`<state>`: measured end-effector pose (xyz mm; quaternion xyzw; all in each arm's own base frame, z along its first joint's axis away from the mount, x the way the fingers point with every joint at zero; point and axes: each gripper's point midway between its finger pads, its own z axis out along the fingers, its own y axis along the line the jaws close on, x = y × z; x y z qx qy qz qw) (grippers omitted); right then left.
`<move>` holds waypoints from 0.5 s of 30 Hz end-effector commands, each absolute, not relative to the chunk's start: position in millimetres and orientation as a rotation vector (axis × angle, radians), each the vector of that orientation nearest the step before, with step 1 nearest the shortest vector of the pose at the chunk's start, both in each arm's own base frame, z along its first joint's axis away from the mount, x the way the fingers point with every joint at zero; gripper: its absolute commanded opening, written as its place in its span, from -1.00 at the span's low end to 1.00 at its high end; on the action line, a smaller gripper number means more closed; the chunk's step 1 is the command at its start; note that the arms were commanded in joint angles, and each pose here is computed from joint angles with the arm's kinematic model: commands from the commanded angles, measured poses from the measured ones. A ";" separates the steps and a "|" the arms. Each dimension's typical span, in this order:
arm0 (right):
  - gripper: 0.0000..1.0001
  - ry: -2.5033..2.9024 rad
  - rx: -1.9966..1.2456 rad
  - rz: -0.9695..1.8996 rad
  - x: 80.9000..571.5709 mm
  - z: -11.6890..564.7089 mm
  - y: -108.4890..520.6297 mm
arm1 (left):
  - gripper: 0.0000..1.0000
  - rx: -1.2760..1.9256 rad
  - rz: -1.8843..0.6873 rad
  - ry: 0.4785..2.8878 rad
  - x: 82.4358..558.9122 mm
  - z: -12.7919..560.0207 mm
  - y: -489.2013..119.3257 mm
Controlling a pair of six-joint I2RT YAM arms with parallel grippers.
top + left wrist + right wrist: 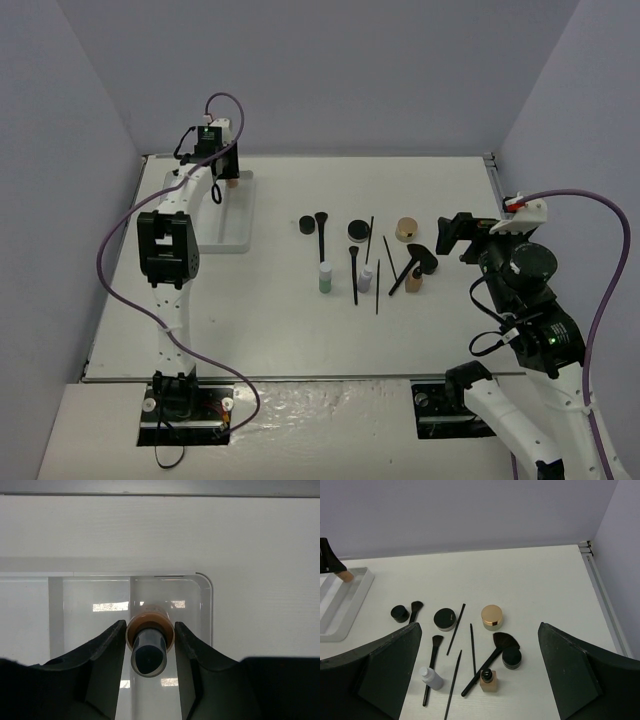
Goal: Organize the makeup
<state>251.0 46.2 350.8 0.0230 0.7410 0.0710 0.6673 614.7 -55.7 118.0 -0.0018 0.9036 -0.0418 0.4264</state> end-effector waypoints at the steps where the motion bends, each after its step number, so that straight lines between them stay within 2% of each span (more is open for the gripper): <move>1: 1.00 1.618 0.070 0.185 257.3 370.8 49.7 | -1.00 0.022 -0.160 2.083 640.4 172.1 -66.8; 13: 1.00 1.633 0.068 0.174 258.3 366.5 49.0 | -1.00 0.027 -0.155 2.086 648.0 155.3 -71.3; 15: 1.00 1.634 0.069 0.171 258.3 366.2 48.5 | -0.95 0.033 -0.157 2.094 646.6 153.3 -73.9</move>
